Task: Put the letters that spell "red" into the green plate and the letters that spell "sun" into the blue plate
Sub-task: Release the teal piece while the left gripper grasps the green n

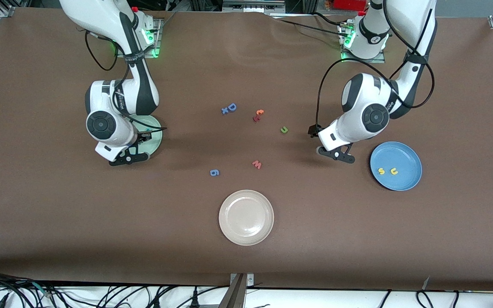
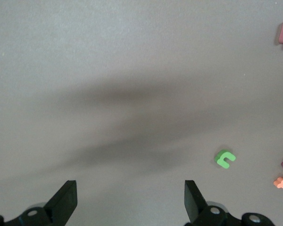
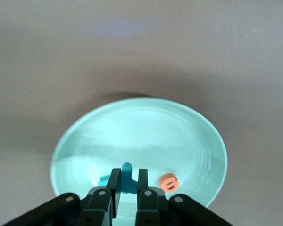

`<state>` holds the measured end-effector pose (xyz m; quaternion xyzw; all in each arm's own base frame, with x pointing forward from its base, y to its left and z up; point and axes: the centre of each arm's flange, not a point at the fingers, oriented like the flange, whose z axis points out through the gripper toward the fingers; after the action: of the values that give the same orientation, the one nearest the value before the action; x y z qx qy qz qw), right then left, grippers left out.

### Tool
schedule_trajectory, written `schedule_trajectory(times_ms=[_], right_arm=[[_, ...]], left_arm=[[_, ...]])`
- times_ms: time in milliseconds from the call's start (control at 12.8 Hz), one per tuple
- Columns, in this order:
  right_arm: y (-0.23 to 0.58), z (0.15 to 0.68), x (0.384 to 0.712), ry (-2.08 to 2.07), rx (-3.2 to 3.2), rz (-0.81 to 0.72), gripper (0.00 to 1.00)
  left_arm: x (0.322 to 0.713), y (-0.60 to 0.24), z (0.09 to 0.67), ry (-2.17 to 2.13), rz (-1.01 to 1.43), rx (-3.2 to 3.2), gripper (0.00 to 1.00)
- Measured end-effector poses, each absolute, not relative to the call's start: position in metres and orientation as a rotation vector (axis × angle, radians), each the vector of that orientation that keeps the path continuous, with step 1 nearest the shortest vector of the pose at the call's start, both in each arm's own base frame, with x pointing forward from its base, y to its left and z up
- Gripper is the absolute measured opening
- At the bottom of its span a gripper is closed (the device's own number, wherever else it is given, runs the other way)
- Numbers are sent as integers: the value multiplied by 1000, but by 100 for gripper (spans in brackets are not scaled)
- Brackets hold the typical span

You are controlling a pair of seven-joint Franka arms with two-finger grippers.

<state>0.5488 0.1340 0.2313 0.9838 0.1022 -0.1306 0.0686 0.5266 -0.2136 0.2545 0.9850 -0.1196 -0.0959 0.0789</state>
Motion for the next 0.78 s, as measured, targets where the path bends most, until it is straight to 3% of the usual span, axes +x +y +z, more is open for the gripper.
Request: schedule_trajectory(times_ms=[314, 784], right_arm=[[118, 210, 548, 300, 2935, -424, 18], [114, 196, 547, 294, 2915, -442, 18]], left_arm=[[520, -210, 285, -355, -208, 2929, 100], [480, -284, 246, -445, -177, 2919, 99]])
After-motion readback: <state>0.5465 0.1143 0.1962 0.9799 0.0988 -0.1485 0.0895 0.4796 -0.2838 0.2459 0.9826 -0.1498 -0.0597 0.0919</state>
